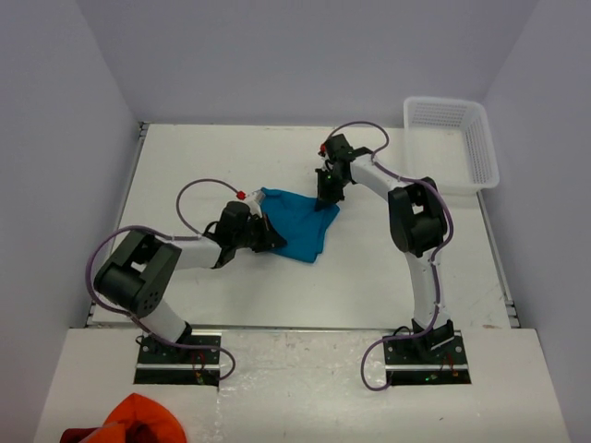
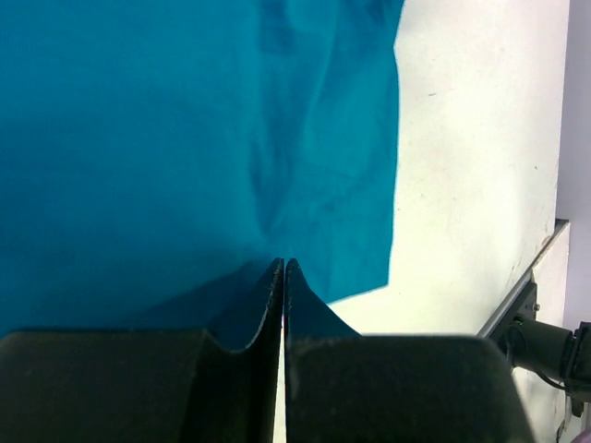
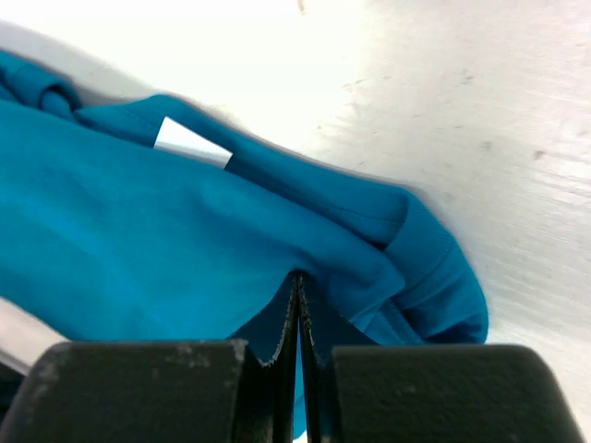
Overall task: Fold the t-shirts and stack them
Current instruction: Fold the long partially folded tshirt into a neat square, then smooth out wrinkles on the folded tshirt
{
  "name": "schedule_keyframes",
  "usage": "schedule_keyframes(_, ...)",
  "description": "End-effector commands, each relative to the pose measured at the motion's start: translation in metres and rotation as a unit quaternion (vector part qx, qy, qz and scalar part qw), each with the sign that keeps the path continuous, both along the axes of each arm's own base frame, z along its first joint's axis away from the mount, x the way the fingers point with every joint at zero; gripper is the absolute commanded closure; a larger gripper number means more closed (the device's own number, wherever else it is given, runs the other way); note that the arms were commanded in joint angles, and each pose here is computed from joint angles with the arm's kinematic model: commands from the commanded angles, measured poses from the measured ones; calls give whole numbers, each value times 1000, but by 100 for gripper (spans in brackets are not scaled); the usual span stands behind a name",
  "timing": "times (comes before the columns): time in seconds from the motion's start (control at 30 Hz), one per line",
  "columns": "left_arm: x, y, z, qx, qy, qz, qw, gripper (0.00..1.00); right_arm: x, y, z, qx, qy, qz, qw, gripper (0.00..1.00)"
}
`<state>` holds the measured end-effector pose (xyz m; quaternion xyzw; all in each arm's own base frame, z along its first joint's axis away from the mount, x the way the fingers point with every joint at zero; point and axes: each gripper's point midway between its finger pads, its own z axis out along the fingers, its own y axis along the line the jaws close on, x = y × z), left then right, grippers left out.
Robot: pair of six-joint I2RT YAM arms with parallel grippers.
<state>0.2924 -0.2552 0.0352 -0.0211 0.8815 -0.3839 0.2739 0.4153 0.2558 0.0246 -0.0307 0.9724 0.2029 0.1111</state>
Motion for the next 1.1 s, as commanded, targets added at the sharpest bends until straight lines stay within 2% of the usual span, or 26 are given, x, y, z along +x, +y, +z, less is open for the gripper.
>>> schedule_keyframes(0.0, -7, 2, 20, 8, -16, 7, 1000, 100, 13, -15, 3, -40, -10, -41, 998, 100)
schedule_keyframes(0.1, 2, 4, 46, 21, -56, 23, 998, 100, 15, -29, -2, -84, -11, -57, 995, 100)
schedule_keyframes(0.2, 15, 13, 54, 63, -79, 38, 994, 100, 17, -33, 3, -89, -23, -54, 994, 100)
schedule_keyframes(0.23, 30, 10, 69, 67, -96, 44, 992, 100, 19, -32, 6, -89, -30, -54, 994, 100)
schedule_keyframes(0.27, 35, 15, 65, 95, -97, 48, 990, 100, 20, -32, 11, -87, -35, -52, 994, 100)
schedule_keyframes(0.4, 77, 2, 75, 105, -122, 49, 986, 100, 27, -34, 24, -91, -61, -48, 993, 100)
schedule_keyframes(0.53, 109, -10, 72, 115, -121, 37, 985, 100, 33, -36, 29, -104, -64, -36, 992, 100)
schedule_keyframes(0.57, 114, -13, 59, 124, -111, 25, 986, 100, 37, -36, 32, -105, -69, -37, 991, 100)
schedule_keyframes(0.6, 126, -15, 67, 124, -117, 31, 985, 100, 37, -37, 31, -105, -66, -36, 992, 100)
schedule_keyframes(0.83, 147, -14, 58, 115, -114, 32, 986, 100, 37, -30, 34, -89, -67, -32, 993, 100)
schedule_keyframes(0.97, 161, -6, 44, 117, -108, 35, 987, 100, 31, -24, 46, -58, -82, -30, 995, 100)
schedule_keyframes(1.07, 172, 3, 29, 117, -98, 35, 988, 100, 12, -16, 62, -23, -79, -19, 996, 100)
